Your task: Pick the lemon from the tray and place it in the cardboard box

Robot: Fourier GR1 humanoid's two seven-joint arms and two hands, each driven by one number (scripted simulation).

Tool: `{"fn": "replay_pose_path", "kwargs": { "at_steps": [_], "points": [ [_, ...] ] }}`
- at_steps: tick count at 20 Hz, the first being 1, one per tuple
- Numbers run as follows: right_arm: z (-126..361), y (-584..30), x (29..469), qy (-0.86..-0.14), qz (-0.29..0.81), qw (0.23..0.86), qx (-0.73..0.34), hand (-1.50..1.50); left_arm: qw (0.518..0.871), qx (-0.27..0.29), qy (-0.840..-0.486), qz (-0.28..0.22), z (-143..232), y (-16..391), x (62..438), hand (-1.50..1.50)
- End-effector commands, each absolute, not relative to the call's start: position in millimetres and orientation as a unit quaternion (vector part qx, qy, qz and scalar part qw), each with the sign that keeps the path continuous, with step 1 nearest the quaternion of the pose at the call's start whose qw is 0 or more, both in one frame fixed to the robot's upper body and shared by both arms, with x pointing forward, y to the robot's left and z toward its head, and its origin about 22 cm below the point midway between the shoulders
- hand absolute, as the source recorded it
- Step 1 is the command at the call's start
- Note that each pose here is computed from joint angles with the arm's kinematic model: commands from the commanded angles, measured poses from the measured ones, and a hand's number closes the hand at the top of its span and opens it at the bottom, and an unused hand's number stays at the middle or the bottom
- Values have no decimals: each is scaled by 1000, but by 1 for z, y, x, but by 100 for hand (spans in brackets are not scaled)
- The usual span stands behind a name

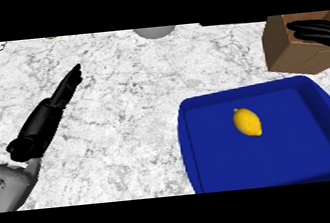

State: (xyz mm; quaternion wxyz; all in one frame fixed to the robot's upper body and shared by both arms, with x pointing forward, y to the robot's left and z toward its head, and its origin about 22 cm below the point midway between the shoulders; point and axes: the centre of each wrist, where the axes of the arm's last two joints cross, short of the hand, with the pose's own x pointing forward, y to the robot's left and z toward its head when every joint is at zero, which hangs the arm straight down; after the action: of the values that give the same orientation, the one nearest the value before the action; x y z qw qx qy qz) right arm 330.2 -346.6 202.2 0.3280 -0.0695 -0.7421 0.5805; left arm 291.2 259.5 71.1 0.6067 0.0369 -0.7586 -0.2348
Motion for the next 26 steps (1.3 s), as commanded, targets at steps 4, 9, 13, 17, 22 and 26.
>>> {"fn": "replay_pose_path", "kwargs": {
  "at_steps": [4, 9, 13, 17, 22, 26],
  "points": [
    [199, -299, 316, -617, 729, 276, -105, -150, 615, 39, -753, -229, 70, 272, 290, 0],
    [201, -247, 287, -568, 774, 244, -137, -150, 613, 51, -757, -223, 65, 283, 294, 0],
    [184, -245, 269, -538, 785, 262, -162, -150, 608, 52, -759, -226, 65, 291, 285, 0],
    [193, -215, 272, -509, 794, 277, -183, -150, 605, 47, -761, -230, 70, 271, 305, 0],
    [167, -219, 258, -502, 791, 300, -179, -150, 605, 49, -760, -234, 80, 252, 296, 0],
    [157, -224, 255, -488, 795, 294, -207, -150, 606, 52, -762, -222, 66, 276, 292, 0]
  ]
}}
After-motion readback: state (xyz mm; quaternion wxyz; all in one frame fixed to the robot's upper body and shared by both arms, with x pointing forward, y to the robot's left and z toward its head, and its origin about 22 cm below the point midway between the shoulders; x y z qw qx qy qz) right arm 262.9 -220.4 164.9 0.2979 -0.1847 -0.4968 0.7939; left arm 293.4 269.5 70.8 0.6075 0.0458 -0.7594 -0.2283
